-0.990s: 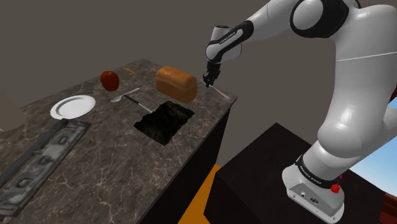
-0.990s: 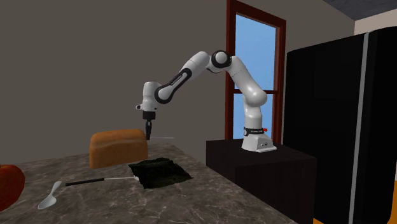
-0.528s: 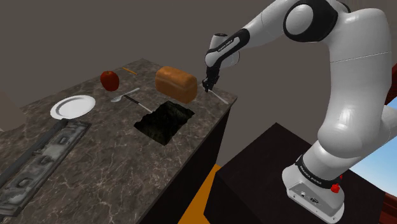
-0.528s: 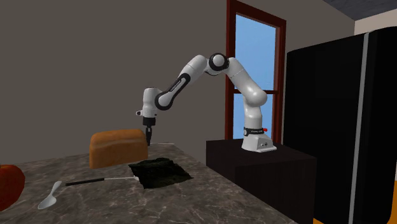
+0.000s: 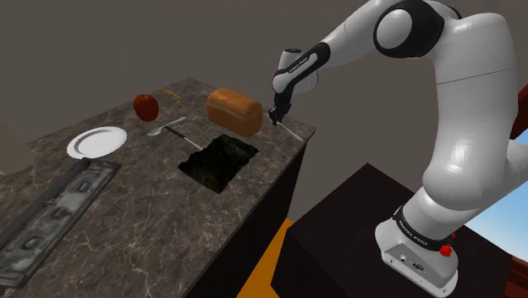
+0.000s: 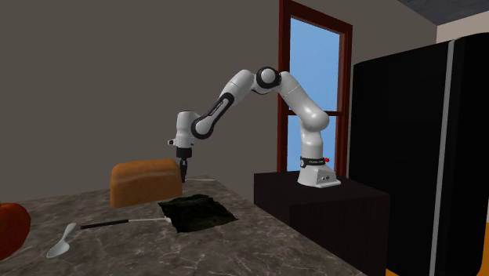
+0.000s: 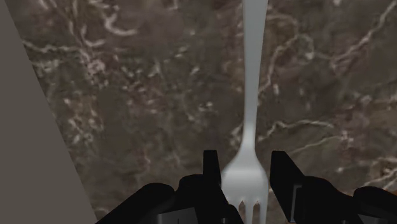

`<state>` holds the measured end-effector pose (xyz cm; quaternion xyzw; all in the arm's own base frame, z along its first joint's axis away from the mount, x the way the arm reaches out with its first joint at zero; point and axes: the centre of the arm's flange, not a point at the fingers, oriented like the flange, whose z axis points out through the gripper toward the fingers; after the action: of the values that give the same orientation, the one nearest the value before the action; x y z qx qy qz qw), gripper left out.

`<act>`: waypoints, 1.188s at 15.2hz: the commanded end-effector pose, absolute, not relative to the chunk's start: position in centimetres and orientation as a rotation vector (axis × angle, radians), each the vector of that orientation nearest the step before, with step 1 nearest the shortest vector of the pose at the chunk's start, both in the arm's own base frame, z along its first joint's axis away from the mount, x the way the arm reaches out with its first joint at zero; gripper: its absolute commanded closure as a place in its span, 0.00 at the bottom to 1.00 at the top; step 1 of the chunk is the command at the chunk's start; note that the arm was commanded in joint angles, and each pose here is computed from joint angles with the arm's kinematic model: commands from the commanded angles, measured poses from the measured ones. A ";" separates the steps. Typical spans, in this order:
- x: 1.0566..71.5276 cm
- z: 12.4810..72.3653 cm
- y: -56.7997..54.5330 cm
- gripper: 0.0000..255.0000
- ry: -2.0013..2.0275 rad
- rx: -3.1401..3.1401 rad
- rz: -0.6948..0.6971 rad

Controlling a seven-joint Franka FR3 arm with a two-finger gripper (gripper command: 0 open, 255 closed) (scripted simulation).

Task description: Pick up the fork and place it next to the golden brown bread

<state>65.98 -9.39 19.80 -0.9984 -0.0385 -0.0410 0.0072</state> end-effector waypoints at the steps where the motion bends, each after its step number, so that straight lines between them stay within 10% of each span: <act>1: 66.0 19.8 -9.4 1.00 -0.120 -3.122 -0.128; 2: 66.0 19.8 -9.4 0.00 -0.120 -3.122 -0.128; 18: 65.6 24.8 -9.5 0.00 -0.120 -3.122 -0.128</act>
<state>65.58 -9.48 24.76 -0.9984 -0.0385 -0.0411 0.0072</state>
